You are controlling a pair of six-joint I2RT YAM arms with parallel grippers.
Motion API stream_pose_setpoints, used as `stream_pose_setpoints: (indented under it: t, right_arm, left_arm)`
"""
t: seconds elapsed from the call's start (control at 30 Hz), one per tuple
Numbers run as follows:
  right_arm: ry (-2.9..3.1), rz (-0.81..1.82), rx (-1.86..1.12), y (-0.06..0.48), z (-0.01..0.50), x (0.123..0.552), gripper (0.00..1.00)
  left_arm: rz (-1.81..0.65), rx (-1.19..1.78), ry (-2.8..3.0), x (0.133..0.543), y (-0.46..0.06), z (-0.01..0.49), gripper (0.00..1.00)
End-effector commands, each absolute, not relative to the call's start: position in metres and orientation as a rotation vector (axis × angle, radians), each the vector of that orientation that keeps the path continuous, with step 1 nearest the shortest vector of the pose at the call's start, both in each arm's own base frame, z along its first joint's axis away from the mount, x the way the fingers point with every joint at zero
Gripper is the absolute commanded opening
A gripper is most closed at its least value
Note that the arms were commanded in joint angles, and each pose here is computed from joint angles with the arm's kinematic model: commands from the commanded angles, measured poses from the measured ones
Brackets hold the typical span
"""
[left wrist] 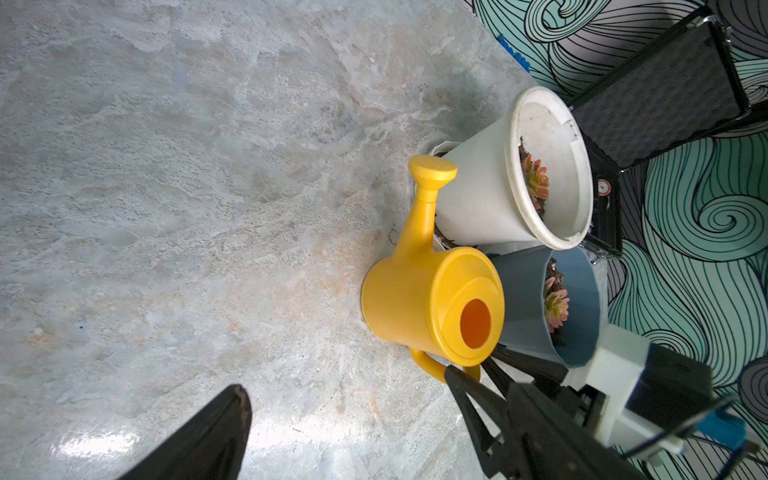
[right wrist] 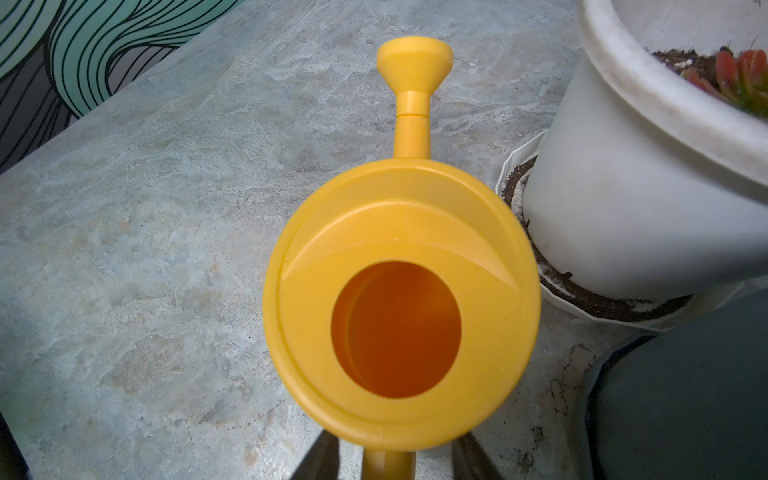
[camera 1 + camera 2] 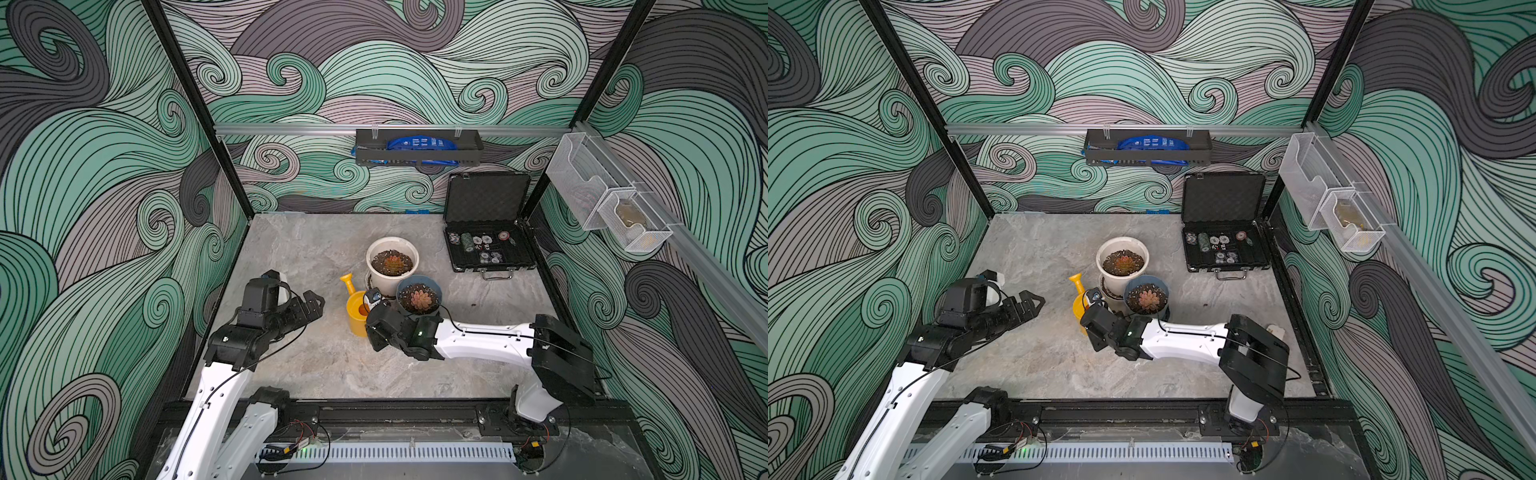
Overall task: Water the succulent around the soil edge
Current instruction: Place the watering can at the center of the board.
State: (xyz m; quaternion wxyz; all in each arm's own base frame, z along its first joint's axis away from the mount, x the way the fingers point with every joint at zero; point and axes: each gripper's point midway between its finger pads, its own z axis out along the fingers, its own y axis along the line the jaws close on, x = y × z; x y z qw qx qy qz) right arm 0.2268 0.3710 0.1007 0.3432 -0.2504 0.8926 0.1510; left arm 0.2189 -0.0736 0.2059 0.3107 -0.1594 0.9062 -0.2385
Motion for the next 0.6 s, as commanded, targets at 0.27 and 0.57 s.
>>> stream_pose_setpoints:
  t: [0.27,0.57]
  right_arm:
    - [2.215,0.458,-0.572,0.353,0.165,0.226,0.87]
    - [1.883,0.666,-0.36,0.321,0.31,0.234,0.97]
  left_arm:
    - [-0.946,-0.153,2.281,0.22,-0.124,0.248,0.99]
    - [-1.021,0.061,2.05,0.216,-0.159,0.347,0.99]
